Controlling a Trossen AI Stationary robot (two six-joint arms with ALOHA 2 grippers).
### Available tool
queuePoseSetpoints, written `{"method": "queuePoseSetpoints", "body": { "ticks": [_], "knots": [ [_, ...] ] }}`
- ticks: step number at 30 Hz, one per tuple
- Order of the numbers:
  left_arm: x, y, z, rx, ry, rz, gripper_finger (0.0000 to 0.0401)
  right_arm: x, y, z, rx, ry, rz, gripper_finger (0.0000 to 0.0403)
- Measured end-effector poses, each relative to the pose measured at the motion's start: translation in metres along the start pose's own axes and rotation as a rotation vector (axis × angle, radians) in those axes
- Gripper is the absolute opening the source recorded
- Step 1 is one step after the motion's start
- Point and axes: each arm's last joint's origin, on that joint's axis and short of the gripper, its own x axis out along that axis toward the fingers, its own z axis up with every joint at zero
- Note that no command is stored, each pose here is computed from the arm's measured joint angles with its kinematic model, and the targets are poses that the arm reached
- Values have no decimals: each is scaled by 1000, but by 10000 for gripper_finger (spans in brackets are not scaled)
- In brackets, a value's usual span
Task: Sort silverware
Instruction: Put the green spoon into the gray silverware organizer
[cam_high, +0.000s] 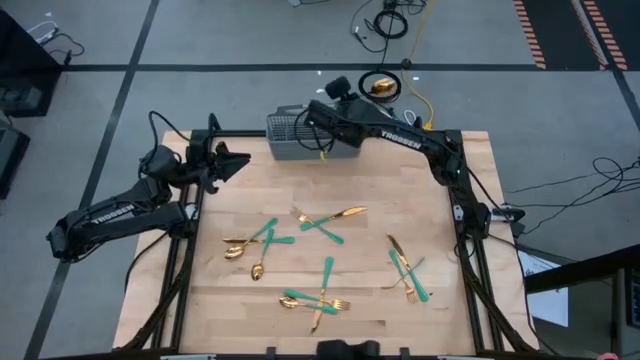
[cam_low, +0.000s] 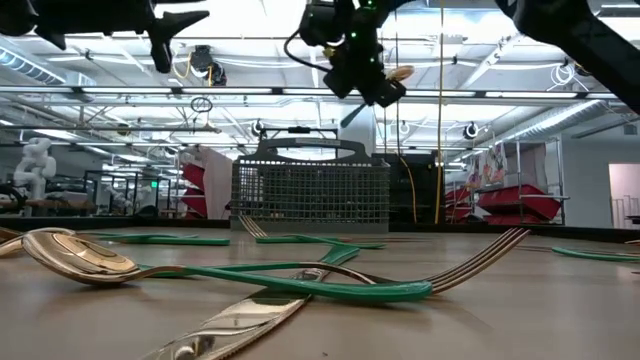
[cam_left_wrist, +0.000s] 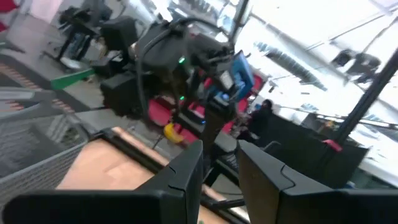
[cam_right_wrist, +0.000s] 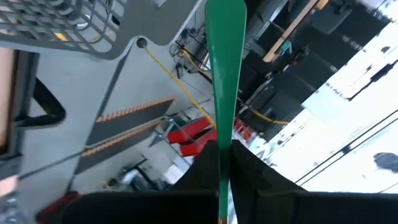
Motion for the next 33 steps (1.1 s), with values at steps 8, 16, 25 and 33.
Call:
{"method": "queuePoseSetpoints", "body": {
  "ticks": [8,16,25,33],
  "knots": [
    [0,7,-7,-7,42,107,102,13,10,33,-130,-7,4,0],
    [-1,10,-8,12,34,169,102,22,19,40,-159,22,17,0],
    [-1,11,-8,33,20,202,102,54,74,61,-347,168,61,0],
    [-1,11,-8,41,20,202,102,59,88,67,-314,178,64,4]
  ]
}}
